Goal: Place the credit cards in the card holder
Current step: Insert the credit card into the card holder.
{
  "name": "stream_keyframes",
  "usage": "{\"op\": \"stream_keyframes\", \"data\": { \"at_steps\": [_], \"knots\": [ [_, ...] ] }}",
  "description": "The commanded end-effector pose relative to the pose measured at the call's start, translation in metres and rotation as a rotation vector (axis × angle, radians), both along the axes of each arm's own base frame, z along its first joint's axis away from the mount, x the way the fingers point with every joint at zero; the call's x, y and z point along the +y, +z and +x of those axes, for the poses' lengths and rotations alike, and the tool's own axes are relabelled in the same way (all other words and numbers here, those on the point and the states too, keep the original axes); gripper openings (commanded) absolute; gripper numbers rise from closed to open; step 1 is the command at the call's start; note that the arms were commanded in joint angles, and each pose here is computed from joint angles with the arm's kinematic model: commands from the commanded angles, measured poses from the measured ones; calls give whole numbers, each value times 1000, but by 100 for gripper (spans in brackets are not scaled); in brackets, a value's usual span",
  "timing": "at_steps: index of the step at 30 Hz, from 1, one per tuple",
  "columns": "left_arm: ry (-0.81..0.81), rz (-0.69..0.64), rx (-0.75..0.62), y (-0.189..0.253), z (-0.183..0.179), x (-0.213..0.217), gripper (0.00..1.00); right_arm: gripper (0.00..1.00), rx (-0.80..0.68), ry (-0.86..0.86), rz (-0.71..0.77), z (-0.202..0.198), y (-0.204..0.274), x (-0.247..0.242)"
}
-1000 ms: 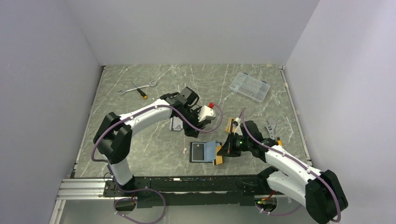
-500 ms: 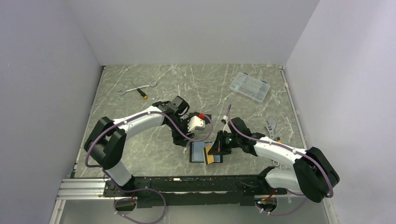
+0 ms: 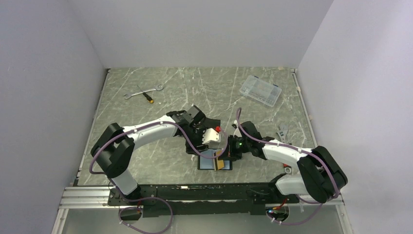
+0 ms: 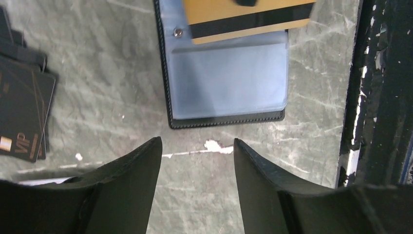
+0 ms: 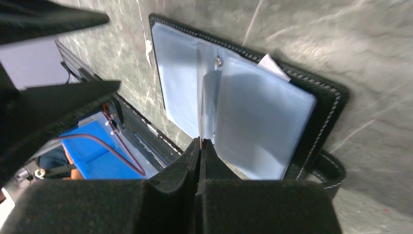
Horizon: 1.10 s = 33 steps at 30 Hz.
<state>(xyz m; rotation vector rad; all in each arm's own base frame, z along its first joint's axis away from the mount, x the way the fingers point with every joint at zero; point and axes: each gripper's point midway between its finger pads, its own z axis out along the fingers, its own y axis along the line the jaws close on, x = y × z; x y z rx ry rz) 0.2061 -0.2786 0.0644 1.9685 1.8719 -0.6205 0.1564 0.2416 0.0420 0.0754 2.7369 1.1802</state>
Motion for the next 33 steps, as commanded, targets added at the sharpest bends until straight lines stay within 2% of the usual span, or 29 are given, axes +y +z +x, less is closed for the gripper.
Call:
{"op": "stream_keyframes", "data": {
  "at_steps": [1, 6, 16, 33],
  "knots": [
    [-74, 11, -79, -6, 5, -15, 61, 0, -78, -8, 65, 20, 15, 0],
    [-112, 67, -112, -23, 2, -12, 60, 0, -70, -11, 99, 20, 8, 3],
    [-190, 176, -170, -45, -10, 9, 59, 0, -146, -110, 143, 36, 9, -1],
    [-148, 213, -175, -57, -21, 8, 52, 0, -163, -207, 168, 33, -2, -4]
  ]
}}
